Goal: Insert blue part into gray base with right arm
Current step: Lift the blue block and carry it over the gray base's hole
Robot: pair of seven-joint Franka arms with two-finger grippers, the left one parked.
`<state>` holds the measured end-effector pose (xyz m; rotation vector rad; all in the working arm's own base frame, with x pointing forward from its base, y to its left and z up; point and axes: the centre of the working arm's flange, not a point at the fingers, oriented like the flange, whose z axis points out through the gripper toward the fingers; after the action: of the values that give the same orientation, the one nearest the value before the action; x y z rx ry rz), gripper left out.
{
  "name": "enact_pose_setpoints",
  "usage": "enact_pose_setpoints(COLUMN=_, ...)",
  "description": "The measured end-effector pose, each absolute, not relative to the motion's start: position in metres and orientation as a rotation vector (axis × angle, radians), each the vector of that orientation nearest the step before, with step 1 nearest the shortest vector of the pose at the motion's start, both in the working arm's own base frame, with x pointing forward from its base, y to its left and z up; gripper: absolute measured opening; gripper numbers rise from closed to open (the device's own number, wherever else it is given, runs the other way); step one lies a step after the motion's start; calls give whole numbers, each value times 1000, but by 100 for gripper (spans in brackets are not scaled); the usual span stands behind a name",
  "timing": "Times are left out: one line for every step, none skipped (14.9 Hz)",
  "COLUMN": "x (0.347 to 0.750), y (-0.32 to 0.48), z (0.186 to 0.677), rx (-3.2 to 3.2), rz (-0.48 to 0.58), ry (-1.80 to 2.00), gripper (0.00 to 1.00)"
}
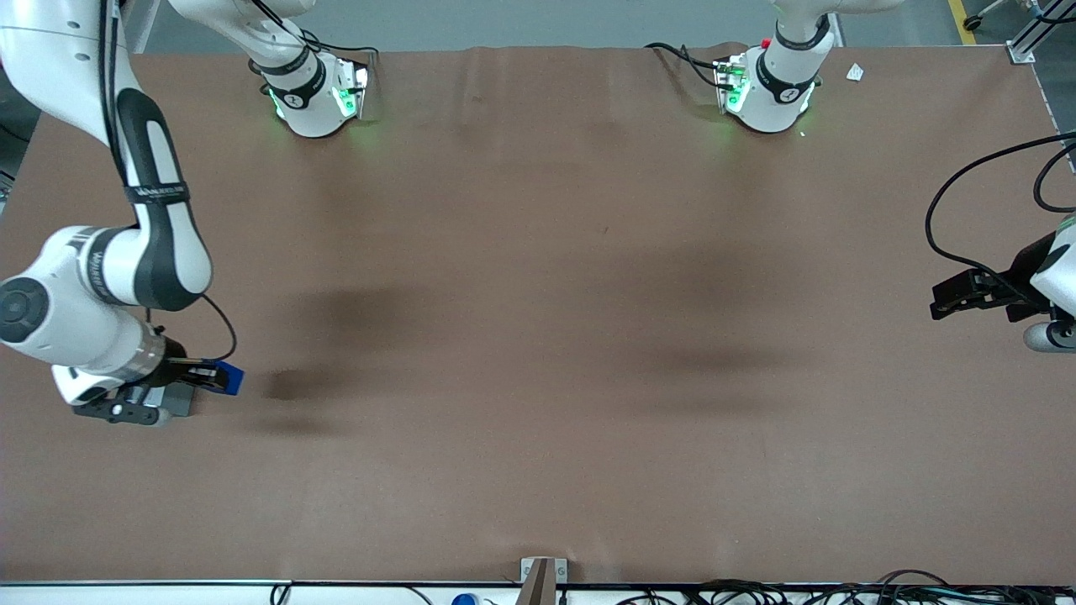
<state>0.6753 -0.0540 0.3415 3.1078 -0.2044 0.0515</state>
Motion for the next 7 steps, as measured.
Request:
enact_pose_setpoints(x=677, y=-65, z=350, rx=3107, rz=57, ry=-187, gripper=51)
enact_pose_setpoints(x=679, y=-78, z=358, rx=3106, rz=60, ry=-169, gripper=51)
enact_pose_setpoints(x=679, y=-87, z=362, rx=3107, rz=55, ry=-159, gripper=51)
enact_pose_setpoints(x=678, y=-97, z=366, rx=3107, rz=48, ry=-150, gripper=51)
enact_pose_setpoints(x=678, y=-108, z=370, rx=3107, rz=46, ry=-138, gripper=51)
enact_pose_setpoints(x=677, y=-118, z=373, rx=3107, rz=45, ry=-121, gripper=51)
enact_pose_setpoints(x=675, y=-130, z=375, rx=3107, rz=43, ry=-104, gripper=51)
